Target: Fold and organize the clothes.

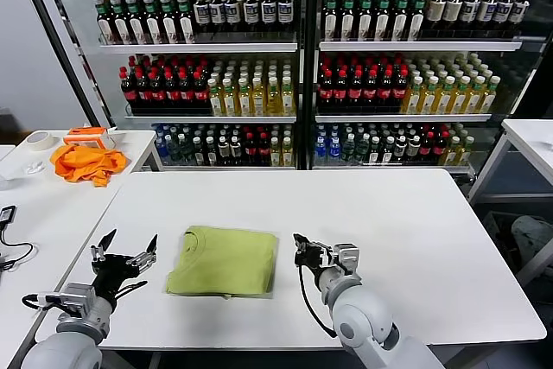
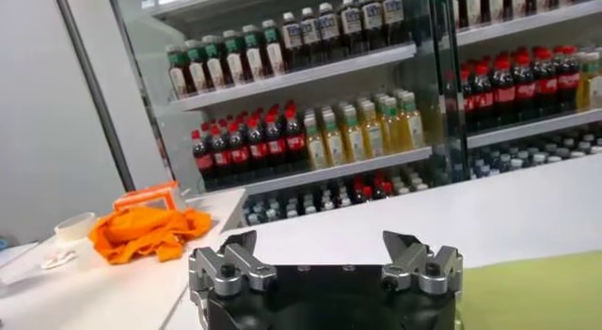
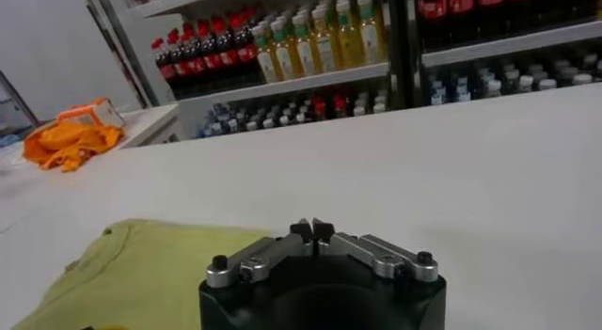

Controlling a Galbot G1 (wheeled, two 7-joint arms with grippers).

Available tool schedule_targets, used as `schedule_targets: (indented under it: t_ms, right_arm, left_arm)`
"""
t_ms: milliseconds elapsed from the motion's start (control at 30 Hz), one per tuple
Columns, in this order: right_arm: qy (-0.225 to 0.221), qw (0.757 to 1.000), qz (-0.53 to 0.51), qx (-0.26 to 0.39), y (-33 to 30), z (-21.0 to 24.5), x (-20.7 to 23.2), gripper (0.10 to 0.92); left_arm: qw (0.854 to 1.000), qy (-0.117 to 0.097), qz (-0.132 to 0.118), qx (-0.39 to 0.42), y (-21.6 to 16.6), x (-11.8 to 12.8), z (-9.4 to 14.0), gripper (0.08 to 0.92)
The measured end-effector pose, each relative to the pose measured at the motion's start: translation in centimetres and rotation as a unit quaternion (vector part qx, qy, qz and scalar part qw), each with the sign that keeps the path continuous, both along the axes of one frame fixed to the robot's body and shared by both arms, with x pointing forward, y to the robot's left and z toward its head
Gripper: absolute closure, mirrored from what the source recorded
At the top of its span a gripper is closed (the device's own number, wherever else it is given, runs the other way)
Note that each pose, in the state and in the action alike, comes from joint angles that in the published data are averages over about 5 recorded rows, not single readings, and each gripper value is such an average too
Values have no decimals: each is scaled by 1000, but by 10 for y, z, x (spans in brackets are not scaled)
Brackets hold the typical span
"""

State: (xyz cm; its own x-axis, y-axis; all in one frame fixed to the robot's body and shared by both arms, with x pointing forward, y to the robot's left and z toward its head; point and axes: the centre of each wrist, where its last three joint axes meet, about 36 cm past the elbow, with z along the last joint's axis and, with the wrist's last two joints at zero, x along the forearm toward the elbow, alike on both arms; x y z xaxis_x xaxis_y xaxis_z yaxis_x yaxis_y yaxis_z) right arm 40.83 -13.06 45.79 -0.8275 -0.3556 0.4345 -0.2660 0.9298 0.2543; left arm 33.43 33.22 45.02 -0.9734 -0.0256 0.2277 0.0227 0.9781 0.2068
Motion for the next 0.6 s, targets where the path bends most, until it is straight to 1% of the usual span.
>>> schedule_targets:
  t_ms: [100, 600]
  right_arm:
    - [7, 1000, 3, 5, 4, -3, 0, 826]
    - [49, 998, 21, 20, 37, -23, 10, 393]
  left_arm:
    - [1000, 2, -2, 1, -2, -1, -1, 177]
    - [1000, 9, 1, 6, 1, 0, -8, 177]
